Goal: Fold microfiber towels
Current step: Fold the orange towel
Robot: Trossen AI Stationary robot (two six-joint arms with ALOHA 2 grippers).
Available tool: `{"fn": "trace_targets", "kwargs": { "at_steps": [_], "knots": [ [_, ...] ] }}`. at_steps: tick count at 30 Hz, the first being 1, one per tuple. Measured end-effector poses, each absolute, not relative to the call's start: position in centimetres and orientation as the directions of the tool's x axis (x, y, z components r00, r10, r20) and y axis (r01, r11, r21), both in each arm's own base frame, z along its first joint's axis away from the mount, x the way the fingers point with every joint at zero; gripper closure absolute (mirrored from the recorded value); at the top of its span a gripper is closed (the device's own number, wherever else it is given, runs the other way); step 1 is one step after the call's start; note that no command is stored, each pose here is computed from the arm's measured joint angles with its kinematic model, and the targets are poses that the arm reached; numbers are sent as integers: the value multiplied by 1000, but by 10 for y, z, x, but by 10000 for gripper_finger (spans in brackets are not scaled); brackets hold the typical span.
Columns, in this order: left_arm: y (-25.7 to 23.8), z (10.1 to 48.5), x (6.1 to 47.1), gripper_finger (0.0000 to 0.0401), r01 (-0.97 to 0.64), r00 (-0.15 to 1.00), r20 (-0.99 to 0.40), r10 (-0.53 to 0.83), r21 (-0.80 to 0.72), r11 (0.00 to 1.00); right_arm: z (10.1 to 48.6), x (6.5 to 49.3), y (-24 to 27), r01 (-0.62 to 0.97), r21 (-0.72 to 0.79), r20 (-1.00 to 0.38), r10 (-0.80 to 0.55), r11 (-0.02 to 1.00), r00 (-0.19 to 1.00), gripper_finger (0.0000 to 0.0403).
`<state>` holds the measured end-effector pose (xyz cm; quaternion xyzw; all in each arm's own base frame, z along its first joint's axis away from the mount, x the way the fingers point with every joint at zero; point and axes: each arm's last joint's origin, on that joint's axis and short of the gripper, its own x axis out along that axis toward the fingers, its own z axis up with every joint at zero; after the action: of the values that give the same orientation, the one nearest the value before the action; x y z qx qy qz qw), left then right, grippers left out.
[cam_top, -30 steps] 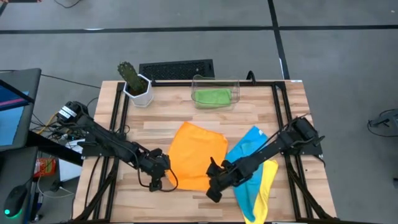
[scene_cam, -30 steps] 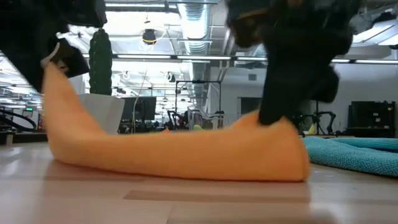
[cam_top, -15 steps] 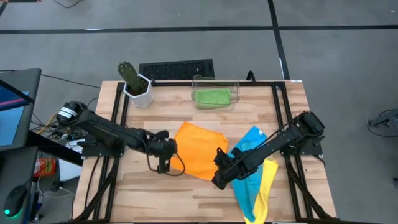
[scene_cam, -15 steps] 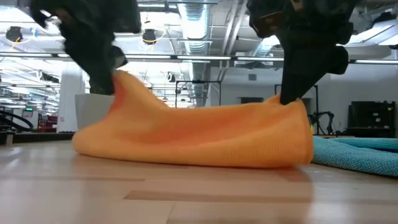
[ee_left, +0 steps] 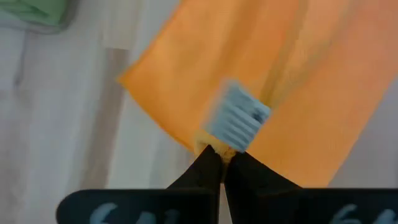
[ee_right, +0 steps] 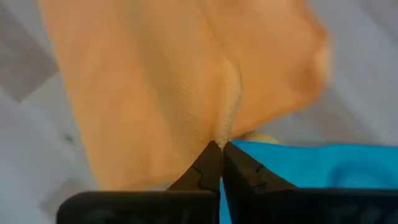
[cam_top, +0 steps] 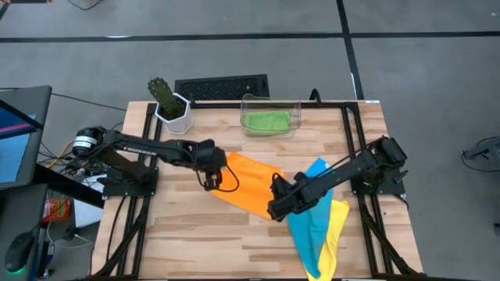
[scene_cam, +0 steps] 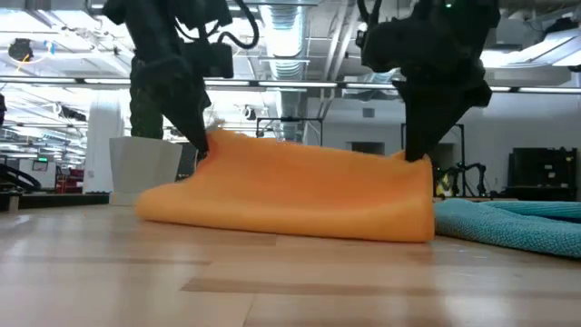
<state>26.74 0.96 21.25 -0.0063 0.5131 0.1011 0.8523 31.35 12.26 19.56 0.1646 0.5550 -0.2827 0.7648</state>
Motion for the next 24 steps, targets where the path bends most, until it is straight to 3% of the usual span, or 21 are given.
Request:
{"fn": "trace_targets", "kwargs": {
  "at_steps": [7,14,24],
  "knots": [
    [30,213,272,401,-197,487,-850,200,115,974,205,311,102,625,-138,-928,-321,768,189,385],
    [43,208,280,401,-209,514,-830,218,125,970,202,313,87,643,-137,-928,-324,753,182,359],
    [53,175,288,401,-201,402,-897,181,106,974,187,317,66,662,-117,-927,-321,740,195,352]
  ]
}}
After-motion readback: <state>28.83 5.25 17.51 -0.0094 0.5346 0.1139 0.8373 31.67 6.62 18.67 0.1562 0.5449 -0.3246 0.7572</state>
